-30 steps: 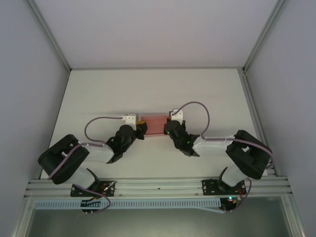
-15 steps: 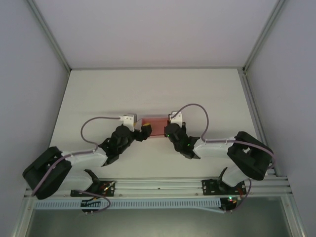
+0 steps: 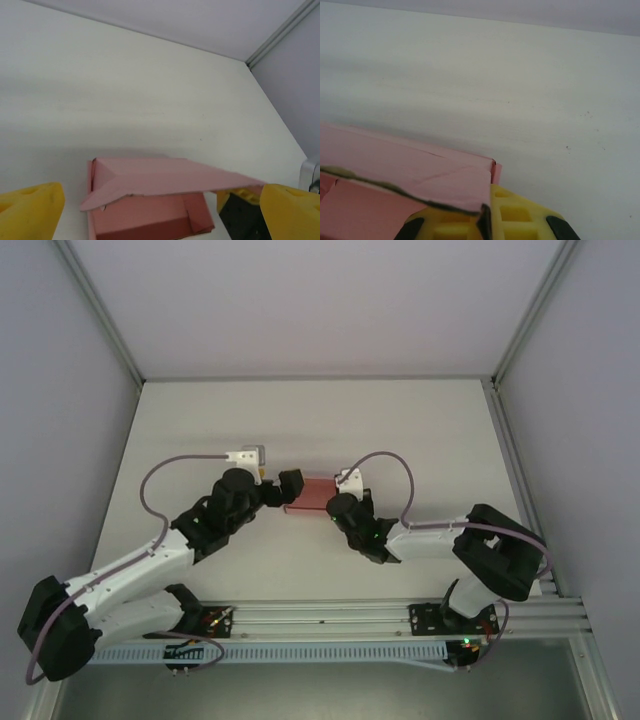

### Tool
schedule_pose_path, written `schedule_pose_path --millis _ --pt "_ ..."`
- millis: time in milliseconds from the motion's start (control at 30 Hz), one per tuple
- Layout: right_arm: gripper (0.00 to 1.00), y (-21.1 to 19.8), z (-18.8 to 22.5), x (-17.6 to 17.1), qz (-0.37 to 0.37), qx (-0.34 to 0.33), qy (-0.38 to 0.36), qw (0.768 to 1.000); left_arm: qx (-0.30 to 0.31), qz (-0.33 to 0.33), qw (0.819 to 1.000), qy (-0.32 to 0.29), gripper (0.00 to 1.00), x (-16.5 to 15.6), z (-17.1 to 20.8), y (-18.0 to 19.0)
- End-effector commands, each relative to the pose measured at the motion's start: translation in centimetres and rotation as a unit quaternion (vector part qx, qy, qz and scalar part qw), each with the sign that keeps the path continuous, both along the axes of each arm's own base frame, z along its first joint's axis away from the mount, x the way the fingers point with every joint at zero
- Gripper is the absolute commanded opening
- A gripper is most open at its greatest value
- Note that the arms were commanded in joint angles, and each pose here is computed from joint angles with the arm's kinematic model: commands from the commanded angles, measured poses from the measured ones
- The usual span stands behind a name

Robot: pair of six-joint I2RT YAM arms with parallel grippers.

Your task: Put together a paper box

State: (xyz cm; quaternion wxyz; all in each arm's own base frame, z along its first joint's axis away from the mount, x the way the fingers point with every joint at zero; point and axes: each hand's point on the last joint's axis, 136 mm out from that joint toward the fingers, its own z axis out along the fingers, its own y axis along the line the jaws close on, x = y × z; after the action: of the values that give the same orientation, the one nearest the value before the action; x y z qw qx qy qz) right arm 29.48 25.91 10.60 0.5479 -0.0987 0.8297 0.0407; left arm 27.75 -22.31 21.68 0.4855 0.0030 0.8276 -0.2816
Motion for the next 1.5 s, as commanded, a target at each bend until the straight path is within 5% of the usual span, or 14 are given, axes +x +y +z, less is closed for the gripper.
schedule_pose_path --millis 0,200,500,767,833,1033,1333,1467 --pt "0.00 -1.5 -4.8 -2.3 0.035 -0.102 0.047 0.993 0.020 0.038 0.997 0.060 1.00 0.1 -1.4 1.9" --pt "0.00 -1.1 -5.2 -3.0 0.057 -0.110 0.032 0.992 0.033 0.044 0.989 0.138 1.00 2.4 -5.6 3.0" --pt "0.00 -0.9 -6.3 -3.8 0.088 -0.155 0.014 0.984 -0.048 -0.050 0.975 0.212 0.99 4.8 -10.4 -0.5" --pt "0.04 -0.6 -6.1 -3.9 0.092 -0.141 0.016 0.986 -0.046 -0.060 0.966 0.246 0.78 4.3 -13.9 -0.5" --pt "0.09 -0.6 -5.9 -3.9 0.086 -0.126 0.018 0.988 -0.045 -0.062 0.965 0.252 0.70 4.0 -14.6 -0.4" --pt "0.34 -0.2 -5.2 -5.2 0.117 -0.088 0.045 0.988 -0.045 -0.063 0.963 0.259 0.67 3.5 -15.6 -0.2" --pt "0.94 0.2 -2.0 -10.0 0.243 -0.021 0.088 0.966 -0.045 -0.063 0.962 0.261 0.62 3.5 -16.2 -0.2" --pt "1.00 -0.7 2.3 -9.7 0.221 0.029 0.056 0.973 -0.048 -0.069 0.961 0.263 0.60 3.4 -16.4 -0.4"
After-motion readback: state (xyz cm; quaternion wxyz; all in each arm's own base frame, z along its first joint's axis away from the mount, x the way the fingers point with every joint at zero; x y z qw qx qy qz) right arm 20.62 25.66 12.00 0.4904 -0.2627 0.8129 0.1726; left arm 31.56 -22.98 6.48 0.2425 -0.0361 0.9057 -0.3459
